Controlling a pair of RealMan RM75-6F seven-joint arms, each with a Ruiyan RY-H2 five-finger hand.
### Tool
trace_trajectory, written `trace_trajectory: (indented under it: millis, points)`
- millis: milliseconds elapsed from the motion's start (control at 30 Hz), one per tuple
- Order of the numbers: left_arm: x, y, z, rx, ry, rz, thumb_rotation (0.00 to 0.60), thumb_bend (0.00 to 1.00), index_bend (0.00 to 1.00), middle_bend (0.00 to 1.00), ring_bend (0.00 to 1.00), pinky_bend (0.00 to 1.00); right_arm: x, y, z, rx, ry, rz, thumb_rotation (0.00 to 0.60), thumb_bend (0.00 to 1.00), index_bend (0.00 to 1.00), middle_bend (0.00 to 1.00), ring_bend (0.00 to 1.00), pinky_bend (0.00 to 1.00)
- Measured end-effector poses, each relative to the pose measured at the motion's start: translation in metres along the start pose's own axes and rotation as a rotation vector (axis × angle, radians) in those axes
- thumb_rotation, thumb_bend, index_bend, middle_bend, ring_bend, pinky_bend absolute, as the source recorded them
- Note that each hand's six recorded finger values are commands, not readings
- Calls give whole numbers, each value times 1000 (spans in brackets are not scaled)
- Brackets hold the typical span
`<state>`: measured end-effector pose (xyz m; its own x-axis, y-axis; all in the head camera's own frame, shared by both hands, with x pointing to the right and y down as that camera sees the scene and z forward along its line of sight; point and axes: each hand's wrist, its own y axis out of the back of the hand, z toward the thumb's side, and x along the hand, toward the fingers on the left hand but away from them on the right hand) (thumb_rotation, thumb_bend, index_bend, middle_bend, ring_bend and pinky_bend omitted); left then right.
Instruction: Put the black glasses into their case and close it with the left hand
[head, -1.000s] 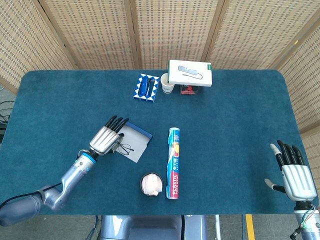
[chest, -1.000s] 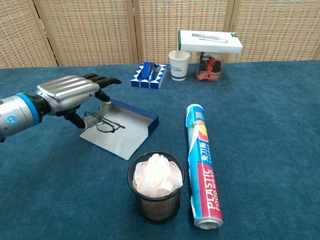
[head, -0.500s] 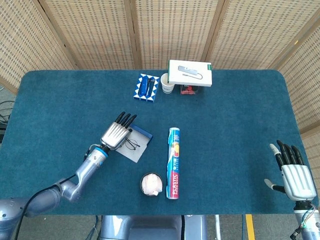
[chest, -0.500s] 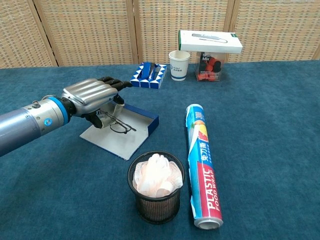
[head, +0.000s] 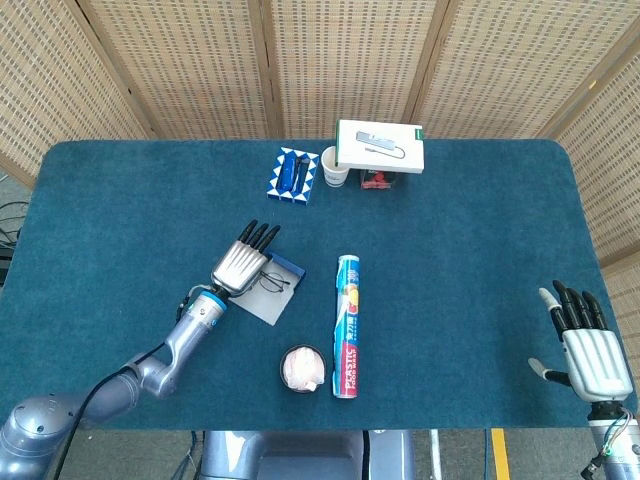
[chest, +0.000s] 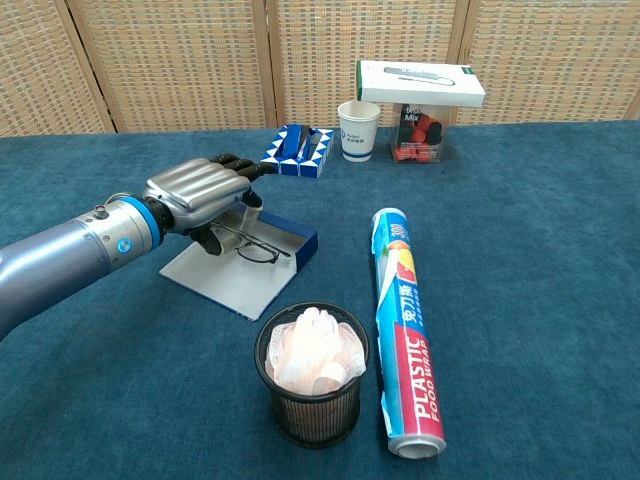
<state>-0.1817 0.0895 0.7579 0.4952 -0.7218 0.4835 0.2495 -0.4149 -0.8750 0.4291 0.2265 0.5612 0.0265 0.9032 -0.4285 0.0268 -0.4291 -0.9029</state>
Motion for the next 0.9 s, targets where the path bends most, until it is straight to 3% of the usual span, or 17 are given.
trace_trajectory:
  millis: [167, 267, 667, 900]
  points:
    - [-2, -1, -1, -6, -5, 0, 600, 341, 298, 0, 0, 0, 0, 0, 0, 1, 0, 1, 600, 0, 0, 0, 0, 0]
    - [-4, -2, -2, -18, -8, 0, 600, 316, 245, 0, 0, 0, 0, 0, 0, 2, 0, 1, 600, 0, 0, 0, 0, 0]
    - [-19, -1, -9, -47, -30, 16, 600, 313, 234, 0, 0, 0, 0, 0, 0, 5, 0, 3, 600, 0, 0, 0, 0, 0]
    - [-35, 9, -16, -73, -53, 64, 600, 313, 225, 0, 0, 0, 0, 0, 1, 5, 2, 5, 600, 0, 0, 0, 0, 0]
